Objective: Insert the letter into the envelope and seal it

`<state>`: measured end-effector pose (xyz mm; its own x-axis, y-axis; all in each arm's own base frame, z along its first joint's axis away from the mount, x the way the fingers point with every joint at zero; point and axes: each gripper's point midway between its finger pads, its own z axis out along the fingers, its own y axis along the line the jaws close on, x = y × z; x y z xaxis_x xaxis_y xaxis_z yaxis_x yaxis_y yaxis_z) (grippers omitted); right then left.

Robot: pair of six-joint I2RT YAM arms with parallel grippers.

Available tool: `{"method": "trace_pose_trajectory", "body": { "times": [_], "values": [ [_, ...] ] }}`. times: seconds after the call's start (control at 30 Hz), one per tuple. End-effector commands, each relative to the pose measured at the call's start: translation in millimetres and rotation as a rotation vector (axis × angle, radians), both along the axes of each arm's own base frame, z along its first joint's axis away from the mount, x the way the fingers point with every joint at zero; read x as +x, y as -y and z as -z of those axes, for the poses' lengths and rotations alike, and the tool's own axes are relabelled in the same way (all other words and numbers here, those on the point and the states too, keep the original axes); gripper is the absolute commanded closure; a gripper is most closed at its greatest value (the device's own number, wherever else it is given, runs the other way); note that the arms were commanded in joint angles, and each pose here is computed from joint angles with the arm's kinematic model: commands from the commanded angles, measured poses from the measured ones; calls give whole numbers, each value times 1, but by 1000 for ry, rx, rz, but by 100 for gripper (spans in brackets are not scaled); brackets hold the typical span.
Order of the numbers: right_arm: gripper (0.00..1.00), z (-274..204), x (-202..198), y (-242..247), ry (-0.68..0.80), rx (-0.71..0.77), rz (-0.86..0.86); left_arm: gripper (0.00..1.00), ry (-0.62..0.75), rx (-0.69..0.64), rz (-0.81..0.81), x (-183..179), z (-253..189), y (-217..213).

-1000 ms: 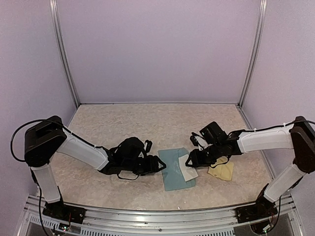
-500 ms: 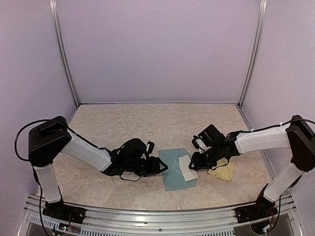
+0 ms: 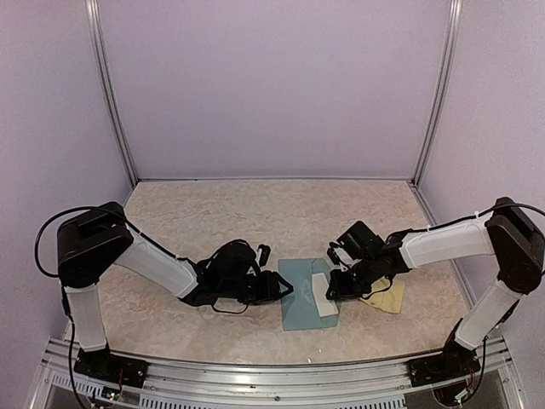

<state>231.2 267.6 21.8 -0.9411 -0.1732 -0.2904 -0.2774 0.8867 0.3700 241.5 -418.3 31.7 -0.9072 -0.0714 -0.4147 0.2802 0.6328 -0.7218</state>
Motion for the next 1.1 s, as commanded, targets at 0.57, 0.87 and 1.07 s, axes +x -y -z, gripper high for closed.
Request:
{"method": "trace_pose_trajectory", "body": {
  "times": [0.57,0.87,1.07],
  "values": [
    [86,-6,-10,-49,-52,119,-18,56,-69,65,37,-25,27,0],
    [78,-24,-6,-47,-19,135,11,55,-55,78,18,-24,26,-5],
    [56,-75,8,-22,136,96,63,52,3,87,-19,-12,3,-20]
  ]
}}
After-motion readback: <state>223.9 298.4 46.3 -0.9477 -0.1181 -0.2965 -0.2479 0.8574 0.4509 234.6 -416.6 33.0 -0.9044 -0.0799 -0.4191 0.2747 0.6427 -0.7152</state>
